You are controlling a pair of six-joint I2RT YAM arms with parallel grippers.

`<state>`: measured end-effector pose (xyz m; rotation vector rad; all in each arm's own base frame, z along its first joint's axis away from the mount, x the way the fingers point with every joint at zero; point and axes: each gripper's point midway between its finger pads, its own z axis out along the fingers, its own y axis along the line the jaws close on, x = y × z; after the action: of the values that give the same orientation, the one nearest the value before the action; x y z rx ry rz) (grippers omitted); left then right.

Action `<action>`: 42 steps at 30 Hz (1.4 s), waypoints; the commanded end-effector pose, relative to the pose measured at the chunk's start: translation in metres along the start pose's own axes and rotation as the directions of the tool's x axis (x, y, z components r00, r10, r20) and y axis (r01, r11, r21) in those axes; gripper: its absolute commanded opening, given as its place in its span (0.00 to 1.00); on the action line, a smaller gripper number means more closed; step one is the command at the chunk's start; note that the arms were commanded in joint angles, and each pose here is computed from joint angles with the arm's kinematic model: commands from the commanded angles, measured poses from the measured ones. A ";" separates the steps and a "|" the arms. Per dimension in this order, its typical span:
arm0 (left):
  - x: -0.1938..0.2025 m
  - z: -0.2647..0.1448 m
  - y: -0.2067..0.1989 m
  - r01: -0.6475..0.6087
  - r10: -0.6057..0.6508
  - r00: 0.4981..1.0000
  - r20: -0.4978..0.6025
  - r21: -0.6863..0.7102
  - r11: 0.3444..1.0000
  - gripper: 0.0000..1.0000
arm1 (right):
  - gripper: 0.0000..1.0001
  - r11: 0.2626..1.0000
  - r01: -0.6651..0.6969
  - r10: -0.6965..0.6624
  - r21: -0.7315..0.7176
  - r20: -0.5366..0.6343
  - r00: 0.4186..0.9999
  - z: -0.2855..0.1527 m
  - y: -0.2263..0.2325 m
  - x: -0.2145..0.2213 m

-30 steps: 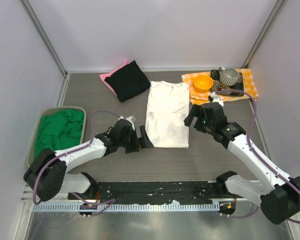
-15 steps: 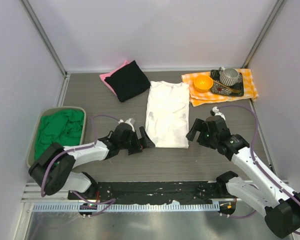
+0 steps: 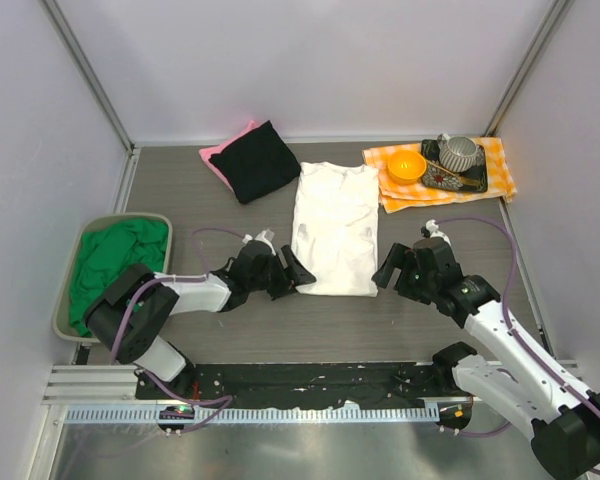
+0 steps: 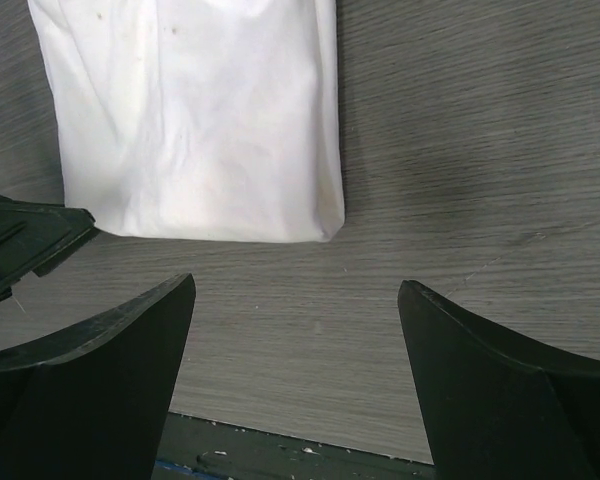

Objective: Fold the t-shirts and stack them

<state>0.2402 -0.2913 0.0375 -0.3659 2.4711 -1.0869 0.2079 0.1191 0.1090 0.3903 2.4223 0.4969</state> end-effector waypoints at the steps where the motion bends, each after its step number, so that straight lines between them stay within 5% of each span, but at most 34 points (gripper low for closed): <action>1: 0.037 -0.010 0.113 0.004 -0.039 0.996 -0.086 -0.376 0.927 0.67 | 0.89 0.999 -0.010 0.011 -0.050 0.027 1.000 -0.004 0.009 -0.004; 7: 0.038 -0.007 0.125 0.010 -0.055 0.994 -0.098 -0.408 0.913 0.34 | 0.88 0.996 -0.012 0.014 -0.093 0.015 1.000 -0.008 0.017 -0.003; 10: 0.039 -0.004 0.127 0.016 -0.064 0.993 -0.103 -0.414 0.910 0.00 | 0.88 0.995 -0.022 0.022 -0.098 0.006 1.000 -0.005 0.017 0.001; 18: 0.037 -0.003 0.123 0.013 -0.059 0.993 -0.103 -0.401 0.916 0.00 | 0.80 0.996 -0.075 0.070 -0.042 -0.102 0.992 0.030 -0.004 0.037; 33: 0.041 -0.011 0.128 0.002 -0.052 0.992 -0.113 -0.404 0.915 0.00 | 0.74 0.994 -0.113 0.111 -0.012 -0.090 0.990 0.079 -0.016 0.047; 42: 0.040 -0.015 0.123 0.014 -0.061 0.992 -0.114 -0.378 0.926 0.00 | 0.60 0.995 -0.091 0.094 0.032 -0.091 0.991 0.087 -0.025 0.049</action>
<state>0.2488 -0.2821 0.0193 -0.4305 2.4854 -1.0696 0.2320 0.1499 0.0306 0.4958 2.4515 0.6331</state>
